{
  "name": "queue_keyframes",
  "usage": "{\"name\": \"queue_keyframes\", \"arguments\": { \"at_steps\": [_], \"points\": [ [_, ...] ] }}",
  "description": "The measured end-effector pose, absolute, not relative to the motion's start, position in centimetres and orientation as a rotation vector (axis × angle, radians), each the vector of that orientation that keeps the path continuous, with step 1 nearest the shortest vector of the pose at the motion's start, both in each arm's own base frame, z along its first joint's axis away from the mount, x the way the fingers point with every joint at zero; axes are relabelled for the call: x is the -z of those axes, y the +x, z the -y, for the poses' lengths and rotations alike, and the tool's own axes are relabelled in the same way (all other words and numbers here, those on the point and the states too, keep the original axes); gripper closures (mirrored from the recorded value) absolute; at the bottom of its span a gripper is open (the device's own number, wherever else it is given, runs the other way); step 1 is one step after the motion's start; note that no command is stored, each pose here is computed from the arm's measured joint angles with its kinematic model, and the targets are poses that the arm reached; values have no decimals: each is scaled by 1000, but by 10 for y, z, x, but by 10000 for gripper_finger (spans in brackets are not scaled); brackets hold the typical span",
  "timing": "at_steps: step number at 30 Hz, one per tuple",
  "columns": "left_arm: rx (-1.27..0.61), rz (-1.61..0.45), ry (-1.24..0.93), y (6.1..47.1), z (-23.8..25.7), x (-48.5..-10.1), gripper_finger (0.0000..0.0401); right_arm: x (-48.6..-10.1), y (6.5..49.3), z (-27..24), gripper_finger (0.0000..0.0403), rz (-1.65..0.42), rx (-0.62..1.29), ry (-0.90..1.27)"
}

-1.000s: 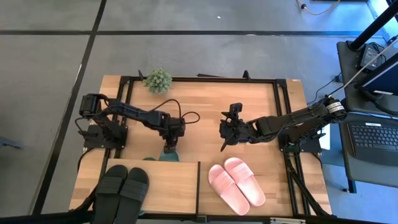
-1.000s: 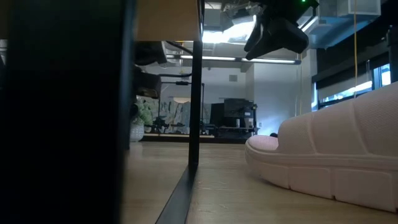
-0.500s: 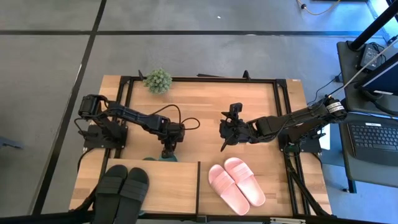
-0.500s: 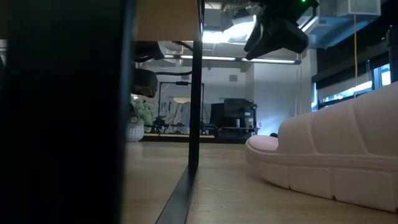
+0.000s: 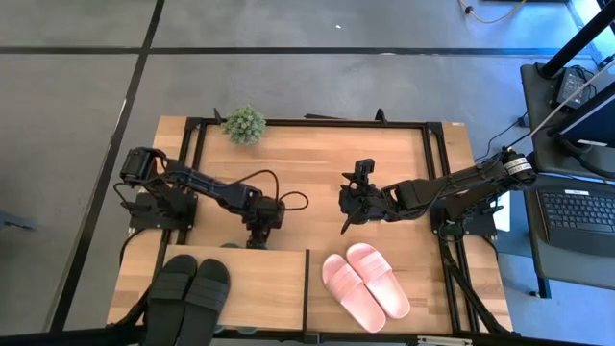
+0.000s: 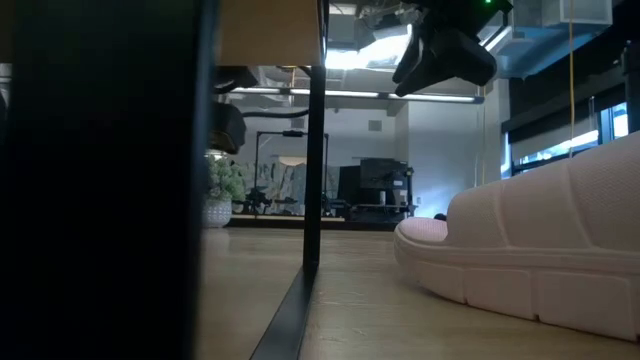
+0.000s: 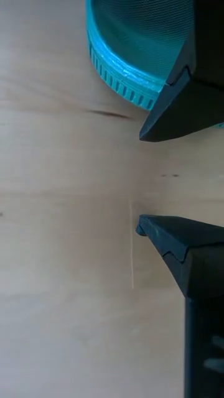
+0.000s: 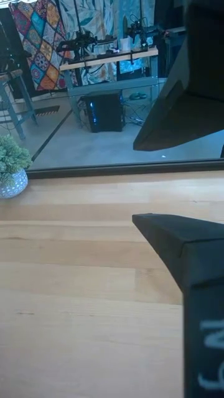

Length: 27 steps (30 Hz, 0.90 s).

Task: Pick and place slides into the shelf
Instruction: Put the green slipper under the shelf, then put the left pink slipper on the shelf

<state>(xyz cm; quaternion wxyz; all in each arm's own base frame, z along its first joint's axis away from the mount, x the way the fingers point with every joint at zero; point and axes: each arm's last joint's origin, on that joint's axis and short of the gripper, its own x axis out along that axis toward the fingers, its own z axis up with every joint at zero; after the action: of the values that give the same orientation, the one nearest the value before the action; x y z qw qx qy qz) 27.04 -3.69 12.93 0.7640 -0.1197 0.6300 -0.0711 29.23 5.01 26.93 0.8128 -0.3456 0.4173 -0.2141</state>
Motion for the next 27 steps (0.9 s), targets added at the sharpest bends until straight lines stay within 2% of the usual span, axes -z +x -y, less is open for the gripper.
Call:
{"name": "queue_keyframes", "arguments": {
  "at_steps": [19, 23, 27],
  "points": [
    [191, -1356, -307, 270, 35, -134, 206, -269, 292, -50, 226, -892, 457, -740],
    [149, -1317, -317, 265, 23, -147, 206, -269, 292, -50, 226, -892, 456, -740],
    [116, -1167, -311, 263, 6, -175, 206, -268, 291, -50, 226, -906, 450, -740]
  ]
}}
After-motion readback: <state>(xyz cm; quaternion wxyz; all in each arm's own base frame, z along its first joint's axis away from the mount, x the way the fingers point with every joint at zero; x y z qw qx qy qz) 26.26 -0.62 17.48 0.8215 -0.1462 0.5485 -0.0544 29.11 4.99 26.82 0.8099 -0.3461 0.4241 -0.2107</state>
